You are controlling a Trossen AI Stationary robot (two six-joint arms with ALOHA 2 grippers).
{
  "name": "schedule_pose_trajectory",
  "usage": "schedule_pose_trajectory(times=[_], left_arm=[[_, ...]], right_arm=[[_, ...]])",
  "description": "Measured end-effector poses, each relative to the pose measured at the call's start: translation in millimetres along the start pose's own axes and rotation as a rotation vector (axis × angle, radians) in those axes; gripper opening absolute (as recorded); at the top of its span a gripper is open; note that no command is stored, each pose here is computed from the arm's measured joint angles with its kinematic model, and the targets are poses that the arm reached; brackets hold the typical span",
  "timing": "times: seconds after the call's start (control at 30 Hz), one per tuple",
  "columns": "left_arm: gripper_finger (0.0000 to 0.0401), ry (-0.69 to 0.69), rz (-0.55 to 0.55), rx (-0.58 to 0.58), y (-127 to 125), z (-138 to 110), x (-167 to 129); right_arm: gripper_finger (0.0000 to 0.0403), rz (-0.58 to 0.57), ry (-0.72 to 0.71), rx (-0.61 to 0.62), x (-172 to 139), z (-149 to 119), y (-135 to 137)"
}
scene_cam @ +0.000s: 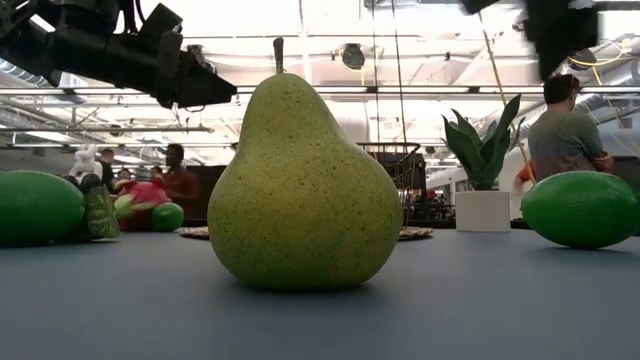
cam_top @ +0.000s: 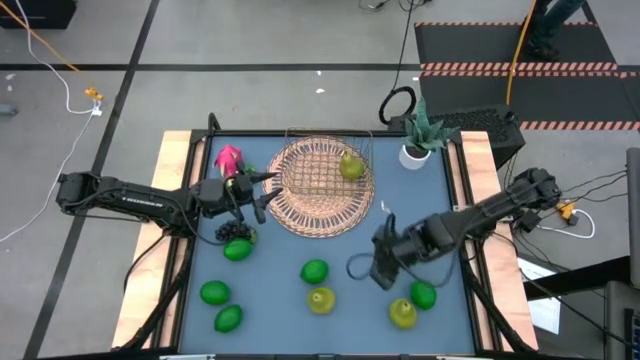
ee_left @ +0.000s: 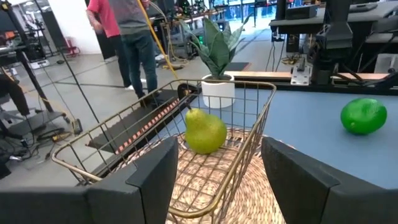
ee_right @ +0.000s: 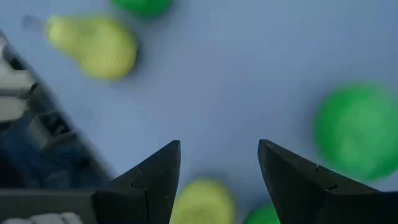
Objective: Build produce basket
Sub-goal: Put the green lime into the wire basket
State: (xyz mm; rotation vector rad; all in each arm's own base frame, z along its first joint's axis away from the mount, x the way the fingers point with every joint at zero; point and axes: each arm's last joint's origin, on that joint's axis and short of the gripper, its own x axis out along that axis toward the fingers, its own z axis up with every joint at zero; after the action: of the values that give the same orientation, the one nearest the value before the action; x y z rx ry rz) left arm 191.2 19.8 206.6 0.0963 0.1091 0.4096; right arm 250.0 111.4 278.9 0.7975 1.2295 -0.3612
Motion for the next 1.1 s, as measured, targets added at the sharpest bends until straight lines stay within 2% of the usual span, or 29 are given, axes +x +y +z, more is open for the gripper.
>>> schedule_pose_trajectory(times=[0.1, 0.27, 0.37, 0.53, 0.8, 1.0, 1.1], left_arm=[[0.0232, 0.000, 0.000, -0.006, 0.0, 0.0, 0.0], [0.0232, -0.004, 0.000, -0.008, 0.0, 0.4, 0.0], [0.0232, -0.008, 0.001, -0.009, 0.1, 0.8, 0.0], [0.0232, -0.016, 0.001, 0.017, 0.1, 1.6, 0.0], [0.0232, -0.012, 0.001, 0.035, 0.1, 1.3, 0.0], [0.0232, -0.018, 0.001, 0.037, 0.1, 2.0, 0.0], [0.0232, -0.022, 0.002, 0.036, 0.2, 2.3, 0.0]], right_arm=[[0.0210, -0.038, 0.004, 0.032, 0.0, -12.2, 0.7], [0.0210, -0.306, -0.011, 0.069, -4.2, -26.6, -20.2], [0.0211, -0.405, -0.062, -0.002, -5.7, -24.6, -28.7], [0.0236, -0.391, -0.044, -0.140, 7.6, -15.1, -34.9], [0.0319, -0.414, 0.056, -0.099, 46.5, -6.5, -68.5], [0.0331, -0.301, 0.080, -0.121, 65.6, -1.4, -75.7], [0.0327, -0.288, 0.093, -0.098, 74.7, -2.4, -84.0]])
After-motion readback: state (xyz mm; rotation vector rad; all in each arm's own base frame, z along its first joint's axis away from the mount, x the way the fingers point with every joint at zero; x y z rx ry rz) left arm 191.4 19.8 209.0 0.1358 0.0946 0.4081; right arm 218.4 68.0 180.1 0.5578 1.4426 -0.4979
